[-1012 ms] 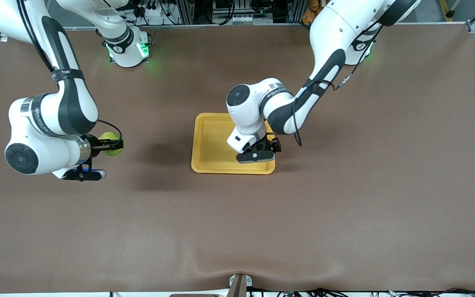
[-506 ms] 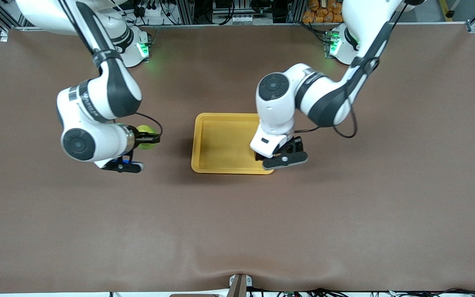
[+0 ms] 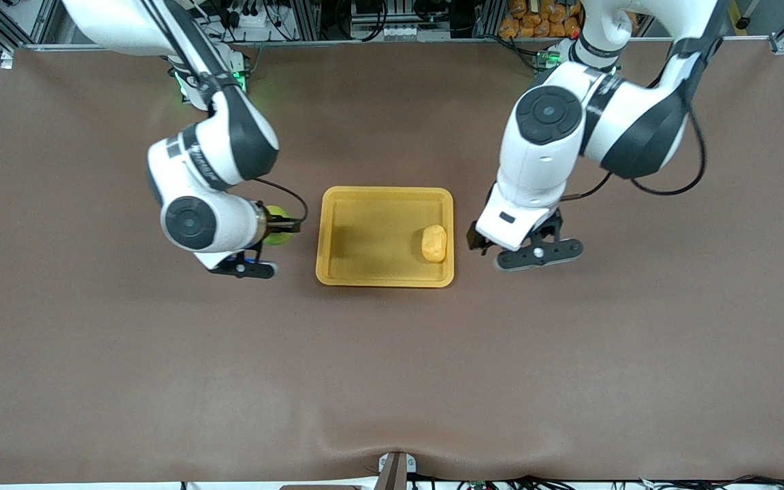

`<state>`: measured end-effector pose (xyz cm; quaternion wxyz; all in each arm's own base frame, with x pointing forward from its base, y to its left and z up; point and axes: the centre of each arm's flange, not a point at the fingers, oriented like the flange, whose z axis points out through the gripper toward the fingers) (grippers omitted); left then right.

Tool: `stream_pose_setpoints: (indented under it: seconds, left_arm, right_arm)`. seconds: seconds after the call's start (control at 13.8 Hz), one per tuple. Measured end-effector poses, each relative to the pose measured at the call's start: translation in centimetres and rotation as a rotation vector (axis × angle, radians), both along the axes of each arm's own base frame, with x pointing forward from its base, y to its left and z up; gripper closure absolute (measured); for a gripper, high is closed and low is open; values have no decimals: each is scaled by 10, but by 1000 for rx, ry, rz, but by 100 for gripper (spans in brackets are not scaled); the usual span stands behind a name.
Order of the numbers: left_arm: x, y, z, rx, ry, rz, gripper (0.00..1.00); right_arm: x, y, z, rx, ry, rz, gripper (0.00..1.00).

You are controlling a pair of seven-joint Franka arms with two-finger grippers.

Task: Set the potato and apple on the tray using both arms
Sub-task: 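Withdraw the left gripper while the right gripper carries the apple over the tray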

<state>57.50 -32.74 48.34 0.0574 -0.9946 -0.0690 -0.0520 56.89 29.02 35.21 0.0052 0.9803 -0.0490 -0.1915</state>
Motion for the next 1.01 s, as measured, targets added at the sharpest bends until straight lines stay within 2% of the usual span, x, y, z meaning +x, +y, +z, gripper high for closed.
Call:
stream_pose_setpoints:
  seconds: [0.14,0.36,0.58,0.8,1.01]
  left_arm:
    - [-6,13,17,17,26,-4,0]
    - [-11,40,44,-7,62,33,0]
    - [-12,68,68,-31,65,84,0]
    - [-19,84,86,-18,70,107,0]
    - [-21,113,109,-42,67,82,0]
  right_arm:
    - [-7,23,-22,-2,2,20,15]
    - [-11,42,-52,-3,3,35,15]
    - [-13,55,-70,12,-14,38,15]
    - [-17,70,-90,34,-13,27,15]
    - [-24,88,-108,26,-34,4,15]
